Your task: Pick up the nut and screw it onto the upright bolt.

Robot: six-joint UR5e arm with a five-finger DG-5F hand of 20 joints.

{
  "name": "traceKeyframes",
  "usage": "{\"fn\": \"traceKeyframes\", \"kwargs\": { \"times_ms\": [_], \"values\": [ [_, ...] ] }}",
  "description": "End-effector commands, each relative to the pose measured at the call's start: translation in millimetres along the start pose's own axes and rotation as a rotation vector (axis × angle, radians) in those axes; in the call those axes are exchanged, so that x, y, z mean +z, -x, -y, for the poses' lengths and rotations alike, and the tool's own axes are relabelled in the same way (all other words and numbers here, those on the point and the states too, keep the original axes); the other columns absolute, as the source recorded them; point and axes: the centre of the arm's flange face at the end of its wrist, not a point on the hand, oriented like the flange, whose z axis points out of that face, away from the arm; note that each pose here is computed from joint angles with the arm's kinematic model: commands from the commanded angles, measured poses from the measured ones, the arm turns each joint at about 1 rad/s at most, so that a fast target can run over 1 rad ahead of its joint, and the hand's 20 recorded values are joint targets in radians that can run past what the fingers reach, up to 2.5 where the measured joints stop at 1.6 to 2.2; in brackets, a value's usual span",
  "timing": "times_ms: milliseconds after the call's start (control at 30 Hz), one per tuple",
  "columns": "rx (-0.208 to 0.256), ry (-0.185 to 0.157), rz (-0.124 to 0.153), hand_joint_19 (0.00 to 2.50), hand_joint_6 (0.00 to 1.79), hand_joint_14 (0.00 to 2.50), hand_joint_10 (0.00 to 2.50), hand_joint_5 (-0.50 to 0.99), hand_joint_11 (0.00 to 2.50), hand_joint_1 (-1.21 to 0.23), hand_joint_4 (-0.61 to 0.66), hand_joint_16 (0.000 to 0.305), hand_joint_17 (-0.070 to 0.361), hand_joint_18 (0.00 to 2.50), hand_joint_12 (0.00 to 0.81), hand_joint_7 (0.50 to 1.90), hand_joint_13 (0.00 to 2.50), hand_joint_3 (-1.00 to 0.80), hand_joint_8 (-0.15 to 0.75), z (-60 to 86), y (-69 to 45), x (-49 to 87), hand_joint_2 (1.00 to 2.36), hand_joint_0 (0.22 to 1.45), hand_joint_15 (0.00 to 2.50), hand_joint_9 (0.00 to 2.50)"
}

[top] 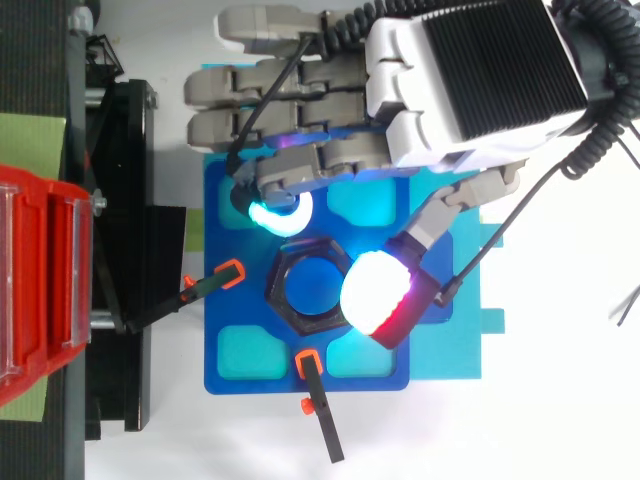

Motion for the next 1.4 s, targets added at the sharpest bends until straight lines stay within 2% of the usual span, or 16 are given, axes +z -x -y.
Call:
{"fn": "traceKeyframes", "kwargs": {
  "times_ms": [0,100,133,233,367,500,567,633,700,733,767,967,1033,1100,1200,1367],
  "values": [
    [-0.036,0.008,0.003,0.0,0.6,0.0,0.0,-0.1,0.0,-0.23,0.21,0.037,0.083,0.0,0.305,1.3,0.23,-0.5,0.252,9.3,6.3,-5.1,1.0,0.49,0.0,0.43],
    [-0.05,0.011,0.008,0.0,0.59,0.0,0.0,-0.1,0.0,-0.23,0.21,0.036,0.081,0.0,0.302,1.31,0.25,-0.5,0.255,13.1,10.5,-6.0,1.0,0.49,0.0,0.44],
    [-0.052,0.012,0.009,0.0,0.51,0.0,0.0,-0.09,0.0,-0.23,0.2,0.036,0.081,0.0,0.302,1.41,0.25,-0.5,0.255,13.9,11.5,-6.1,1.0,0.49,0.0,0.44],
    [-0.058,0.016,0.016,0.0,0.5,0.0,0.0,-0.13,0.0,-0.23,0.23,0.037,0.083,0.0,0.306,1.11,0.22,-0.5,0.234,17.6,18.9,-5.0,1.0,0.49,0.0,0.39],
    [-0.061,0.028,0.018,0.0,0.5,0.0,0.0,-0.16,0.0,-0.22,0.21,0.04,0.091,0.0,0.306,0.85,0.16,-0.5,0.212,17.1,26.1,-0.9,1.0,0.48,0.0,0.32],
    [-0.055,0.029,0.011,0.0,0.5,0.0,0.0,-0.18,0.0,-0.22,0.19,0.042,0.094,0.0,0.31,0.76,0.12,-0.5,0.206,13.4,26.1,2.1,1.0,0.48,0.0,0.28],
    [-0.051,0.042,0.013,0.0,0.5,0.0,0.0,-0.18,0.0,-0.21,0.19,0.042,0.096,0.0,0.312,0.74,0.1,-0.5,0.204,8.6,23.7,5.6,1.0,0.47,0.0,0.26],
    [-0.007,0.048,-0.002,0.0,0.5,0.0,0.0,-0.18,0.0,-0.2,0.19,0.043,0.096,0.0,0.314,0.73,0.09,-0.5,0.204,3.4,12.7,9.2,1.0,0.47,0.0,0.24],
    [0.009,0.053,-0.006,0.0,0.5,0.0,0.0,-0.18,0.0,-0.18,0.18,0.043,0.097,0.0,0.315,0.72,0.09,-0.5,0.203,-0.1,10.0,11.2,1.0,0.47,0.0,0.24],
    [0.034,0.056,-0.017,0.0,0.5,0.0,0.0,-0.18,0.0,-0.17,0.18,0.043,0.098,0.0,0.315,0.72,0.09,-0.5,0.203,-3.5,2.8,12.8,1.0,0.47,0.0,0.24],
    [0.044,0.059,-0.022,0.0,0.5,0.0,0.0,-0.19,0.0,-0.13,0.17,0.043,0.097,0.0,0.315,0.71,0.08,-0.5,0.2,-6.4,1.3,14.0,1.0,0.47,0.0,0.23],
    [0.057,0.066,-0.042,0.0,0.5,0.0,0.0,-0.24,0.0,-0.06,0.12,0.043,0.097,0.0,0.315,0.67,0.05,-0.5,0.194,-14.5,-3.4,16.7,1.0,0.48,0.0,0.18],
    [0.066,0.07,-0.043,0.0,0.5,0.0,0.0,-0.24,0.0,-0.07,0.12,0.043,0.097,0.0,0.317,0.67,0.07,-0.5,0.198,-17.4,-4.5,18.3,1.0,0.48,0.0,0.2],
    [0.094,0.079,-0.041,0.0,0.5,0.0,0.0,-0.24,0.0,-0.06,0.13,0.043,0.097,0.0,0.315,0.7,0.05,-0.5,0.197,-21.4,-5.3,21.0,1.0,0.48,0.0,0.18],
    [0.109,0.079,-0.039,0.0,0.5,0.0,0.0,-0.24,0.0,-0.09,0.15,0.043,0.097,0.0,0.317,0.75,0.09,-0.5,0.213,-21.4,-5.0,21.3,1.0,0.48,0.0,0.21],
    [0.113,0.08,-0.038,0.0,0.5,0.0,0.0,-0.2,0.0,-0.12,0.22,0.042,0.094,0.0,0.316,1.0,0.14,-0.5,0.231,-21.4,-4.9,21.5,1.0,0.49,0.0,0.29]
  ]
}}
